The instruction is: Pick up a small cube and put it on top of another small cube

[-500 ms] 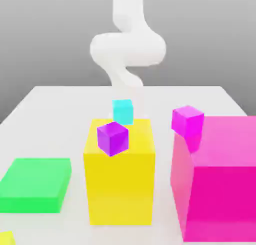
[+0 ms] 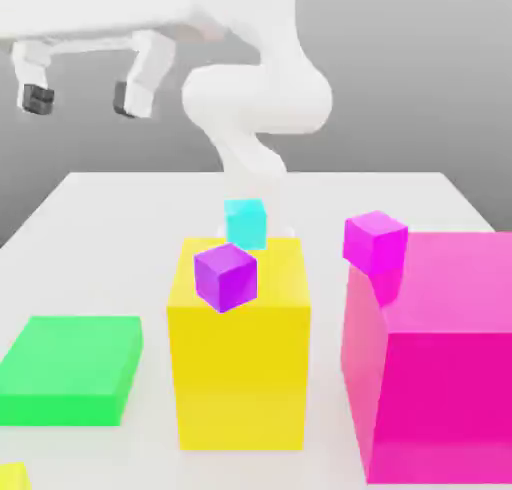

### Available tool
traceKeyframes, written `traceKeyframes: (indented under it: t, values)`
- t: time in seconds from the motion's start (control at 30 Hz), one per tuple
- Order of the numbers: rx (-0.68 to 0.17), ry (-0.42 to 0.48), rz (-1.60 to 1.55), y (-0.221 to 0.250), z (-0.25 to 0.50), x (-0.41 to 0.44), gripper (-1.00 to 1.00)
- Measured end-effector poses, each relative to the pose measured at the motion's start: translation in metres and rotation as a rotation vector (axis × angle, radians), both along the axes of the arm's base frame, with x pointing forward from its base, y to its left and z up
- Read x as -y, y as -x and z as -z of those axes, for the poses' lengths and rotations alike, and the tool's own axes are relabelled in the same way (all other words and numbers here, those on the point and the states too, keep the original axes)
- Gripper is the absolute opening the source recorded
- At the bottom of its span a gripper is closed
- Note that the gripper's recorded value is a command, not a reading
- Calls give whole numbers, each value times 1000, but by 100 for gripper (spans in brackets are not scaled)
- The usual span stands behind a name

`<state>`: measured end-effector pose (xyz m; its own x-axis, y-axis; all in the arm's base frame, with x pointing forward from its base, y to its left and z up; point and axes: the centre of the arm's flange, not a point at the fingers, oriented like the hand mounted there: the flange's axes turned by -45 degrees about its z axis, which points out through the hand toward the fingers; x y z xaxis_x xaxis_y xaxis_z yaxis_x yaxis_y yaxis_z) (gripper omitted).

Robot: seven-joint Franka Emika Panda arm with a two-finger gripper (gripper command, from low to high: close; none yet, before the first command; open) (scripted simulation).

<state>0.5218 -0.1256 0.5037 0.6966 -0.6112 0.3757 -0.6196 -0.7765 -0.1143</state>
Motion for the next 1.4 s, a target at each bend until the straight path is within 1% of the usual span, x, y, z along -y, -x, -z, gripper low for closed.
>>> traceKeyframes:
  t: [0.3,0.43,0.57,0.7,0.73,0.97,1.1,1.4]
  values:
    - [-155,-134,338,-27,145,85,0]
    - [-221,-197,486,-24,214,117,0]
    - [-285,-262,640,-12,285,145,0]
    - [-301,-279,679,-9,352,152,0]
    - [-302,-279,680,-8,363,152,-100]
    - [-300,-280,681,-8,363,152,-100]
    - [-302,-277,670,-8,308,150,-100]
    - [-354,-177,313,-3,190,64,-100]
